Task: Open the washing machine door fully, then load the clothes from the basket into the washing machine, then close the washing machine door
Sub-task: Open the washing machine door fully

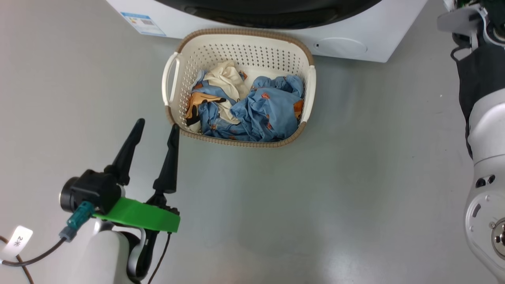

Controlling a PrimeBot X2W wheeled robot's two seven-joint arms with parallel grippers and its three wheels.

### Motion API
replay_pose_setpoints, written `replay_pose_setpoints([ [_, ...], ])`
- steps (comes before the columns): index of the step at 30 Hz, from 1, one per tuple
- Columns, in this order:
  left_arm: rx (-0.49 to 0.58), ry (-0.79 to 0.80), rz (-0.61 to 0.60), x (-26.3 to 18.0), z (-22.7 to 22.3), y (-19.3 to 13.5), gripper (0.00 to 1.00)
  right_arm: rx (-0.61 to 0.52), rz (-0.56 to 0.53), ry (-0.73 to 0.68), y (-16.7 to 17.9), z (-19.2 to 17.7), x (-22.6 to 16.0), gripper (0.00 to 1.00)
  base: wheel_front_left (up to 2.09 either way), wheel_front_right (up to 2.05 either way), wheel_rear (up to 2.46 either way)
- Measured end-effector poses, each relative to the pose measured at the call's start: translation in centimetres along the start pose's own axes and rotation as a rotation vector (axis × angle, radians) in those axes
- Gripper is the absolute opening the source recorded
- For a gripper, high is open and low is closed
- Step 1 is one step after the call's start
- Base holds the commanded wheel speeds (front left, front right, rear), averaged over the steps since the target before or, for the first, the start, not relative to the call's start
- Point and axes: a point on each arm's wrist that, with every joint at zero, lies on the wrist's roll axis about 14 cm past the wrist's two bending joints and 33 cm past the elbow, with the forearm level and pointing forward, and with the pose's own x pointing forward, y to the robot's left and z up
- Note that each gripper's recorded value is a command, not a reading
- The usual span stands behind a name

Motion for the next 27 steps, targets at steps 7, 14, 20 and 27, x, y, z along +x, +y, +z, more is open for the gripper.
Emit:
replay_pose_setpoints([
  [7,-0.021,0.01,0.004,0.4,-0.5,0.1,1.0,0.0,0.006,0.013,0.0,-0.5,1.3,0.0,0.0,0.0,0.0],
  [14,-0.031,0.019,0.013,0.8,-1.1,0.3,1.0,0.009,0.002,0.048,-0.6,-1.5,2.3,0.0,0.0,0.0,0.0],
  [20,-0.031,0.002,0.006,1.1,-0.5,0.2,1.0,0.008,0.013,0.151,-0.4,-2.5,1.7,0.0,0.0,0.0,0.0],
  [27,-0.033,-0.023,-0.005,1.1,0.4,-0.3,1.0,0.019,0.028,0.264,-0.3,-3.7,-0.1,0.0,0.0,0.0,0.0],
])
